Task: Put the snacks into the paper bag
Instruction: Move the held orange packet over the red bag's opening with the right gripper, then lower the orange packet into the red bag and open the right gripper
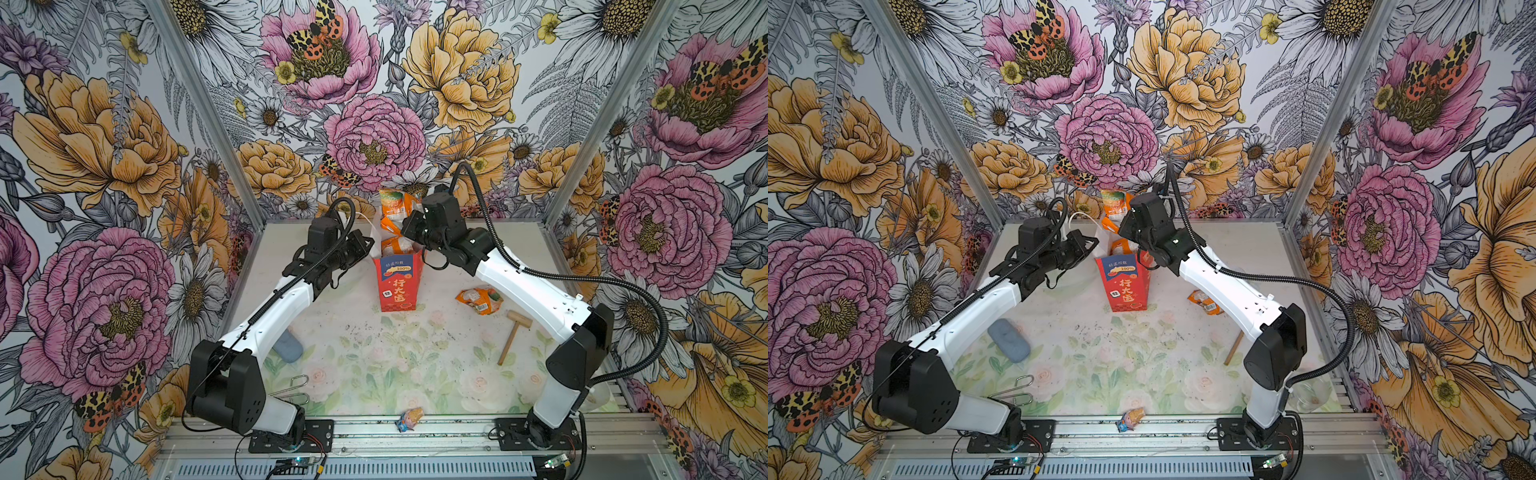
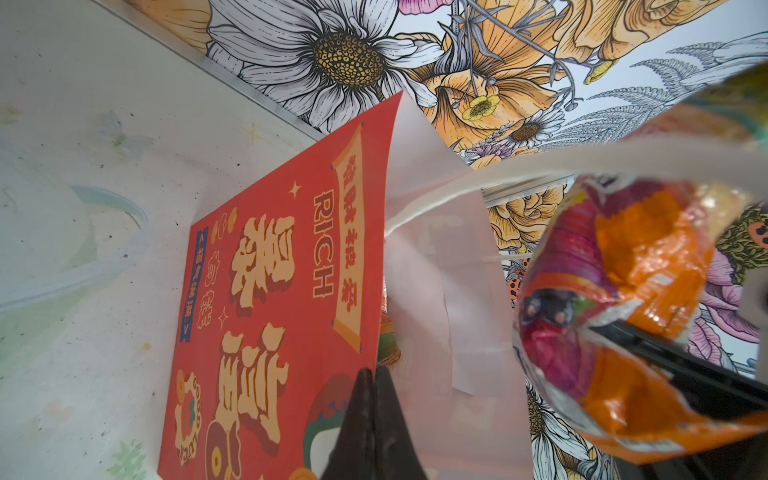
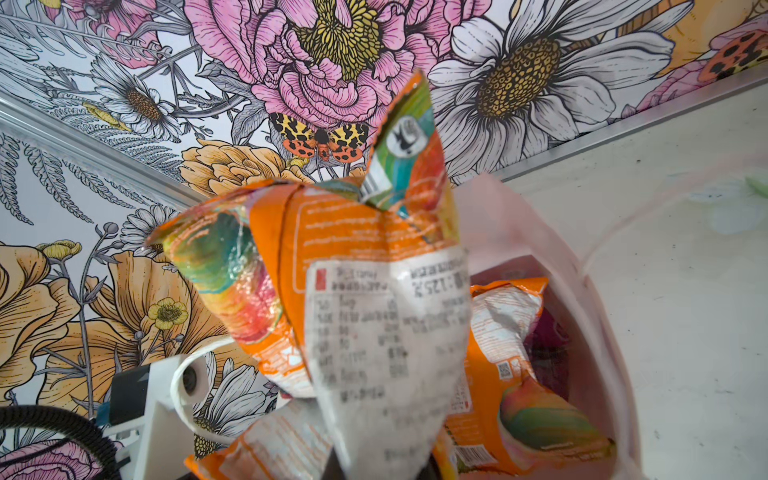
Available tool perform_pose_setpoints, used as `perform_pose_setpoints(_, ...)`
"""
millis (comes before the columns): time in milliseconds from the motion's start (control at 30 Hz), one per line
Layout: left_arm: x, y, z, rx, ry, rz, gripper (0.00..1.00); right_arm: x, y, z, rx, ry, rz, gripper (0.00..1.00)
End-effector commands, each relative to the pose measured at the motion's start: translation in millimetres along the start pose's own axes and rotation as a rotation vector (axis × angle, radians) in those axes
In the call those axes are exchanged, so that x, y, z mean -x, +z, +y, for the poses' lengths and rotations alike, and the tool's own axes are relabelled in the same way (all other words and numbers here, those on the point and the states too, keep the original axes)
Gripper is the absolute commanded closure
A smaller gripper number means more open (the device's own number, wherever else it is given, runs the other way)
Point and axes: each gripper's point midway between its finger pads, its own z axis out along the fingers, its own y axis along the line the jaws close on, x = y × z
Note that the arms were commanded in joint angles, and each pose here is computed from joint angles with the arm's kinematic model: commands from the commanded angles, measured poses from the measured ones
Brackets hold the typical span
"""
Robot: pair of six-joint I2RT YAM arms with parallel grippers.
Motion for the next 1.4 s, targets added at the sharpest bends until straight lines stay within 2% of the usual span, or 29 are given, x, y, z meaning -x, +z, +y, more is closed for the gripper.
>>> perform_pose_setpoints(0, 11, -8, -13, -0.038, 0.004, -0.034, 1.0, 8, 9, -3, -0.001, -0.006, -0.028, 1.0)
perform_pose_setpoints(467, 12, -7, -11, -0.031, 0.001, -0.036, 1.0, 12, 33, -7, -0.026, -0.086, -0.035, 1.0)
perform_pose_setpoints(833, 12, -6, -10, -0.028, -0.001, -0.035, 1.0, 12, 43, -3, 0.006, -0.122, -0.047, 1.0)
perform_pose_setpoints(1067, 12, -7, -11, -0.029, 0.0, -0.036, 1.0, 14, 42, -7, -0.008, -0.144, -0.062, 0.78)
perform_pose_setpoints(1367, 13, -8, -10, -0.025, 0.0, -0.042, 1.0, 17, 39, -7, -0.006, -0.158, -0.067, 0.69)
